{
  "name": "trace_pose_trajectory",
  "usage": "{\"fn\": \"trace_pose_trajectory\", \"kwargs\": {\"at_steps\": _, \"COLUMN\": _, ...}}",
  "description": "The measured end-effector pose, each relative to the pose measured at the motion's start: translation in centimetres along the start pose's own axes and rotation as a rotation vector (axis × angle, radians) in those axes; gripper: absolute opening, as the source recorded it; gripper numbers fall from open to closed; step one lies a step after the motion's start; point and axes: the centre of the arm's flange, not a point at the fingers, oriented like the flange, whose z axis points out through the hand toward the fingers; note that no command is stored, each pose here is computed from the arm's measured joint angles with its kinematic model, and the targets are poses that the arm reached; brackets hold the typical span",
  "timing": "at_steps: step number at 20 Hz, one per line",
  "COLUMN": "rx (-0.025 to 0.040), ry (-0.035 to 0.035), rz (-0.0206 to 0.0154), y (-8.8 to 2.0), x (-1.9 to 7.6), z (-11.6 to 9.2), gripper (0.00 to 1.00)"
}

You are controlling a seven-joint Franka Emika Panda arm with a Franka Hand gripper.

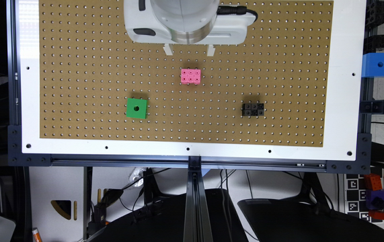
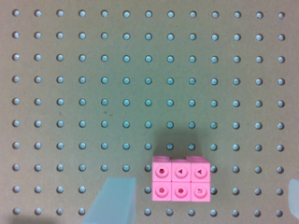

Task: Pick up green block.

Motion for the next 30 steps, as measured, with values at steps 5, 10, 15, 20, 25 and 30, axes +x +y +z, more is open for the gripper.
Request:
{"fn": "trace_pose_trajectory", "kwargs": {"at_steps": 5, "rx": -0.0016, "ry": -0.0016, "rz": 0.0041, "y": 0.2, "x": 0.09, "z": 0.1, "gripper": 1.0}}
{"fn": "trace_pose_trajectory", "kwargs": {"at_steps": 10, "rx": -0.0008, "ry": 0.0068, "rz": 0.0155, "y": 1.6, "x": 1.68, "z": -0.2, "gripper": 1.0}}
{"fn": "trace_pose_trajectory", "kwargs": {"at_steps": 15, "rx": 0.0053, "ry": 0.016, "rz": 0.0193, "y": 3.1, "x": 4.05, "z": -0.6, "gripper": 1.0}}
{"fn": "trace_pose_trajectory", "kwargs": {"at_steps": 20, "rx": 0.0092, "ry": 0.0229, "rz": 0.024, "y": 2.7, "x": 6.67, "z": -0.5, "gripper": 1.0}}
{"fn": "trace_pose_trajectory", "kwargs": {"at_steps": 25, "rx": 0.0124, "ry": 0.0307, "rz": 0.0238, "y": 2.9, "x": 11.3, "z": 0.3, "gripper": 1.0}}
{"fn": "trace_pose_trajectory", "kwargs": {"at_steps": 30, "rx": 0.0176, "ry": 0.0427, "rz": 0.0252, "y": 3.5, "x": 15.23, "z": 0.7, "gripper": 1.0}}
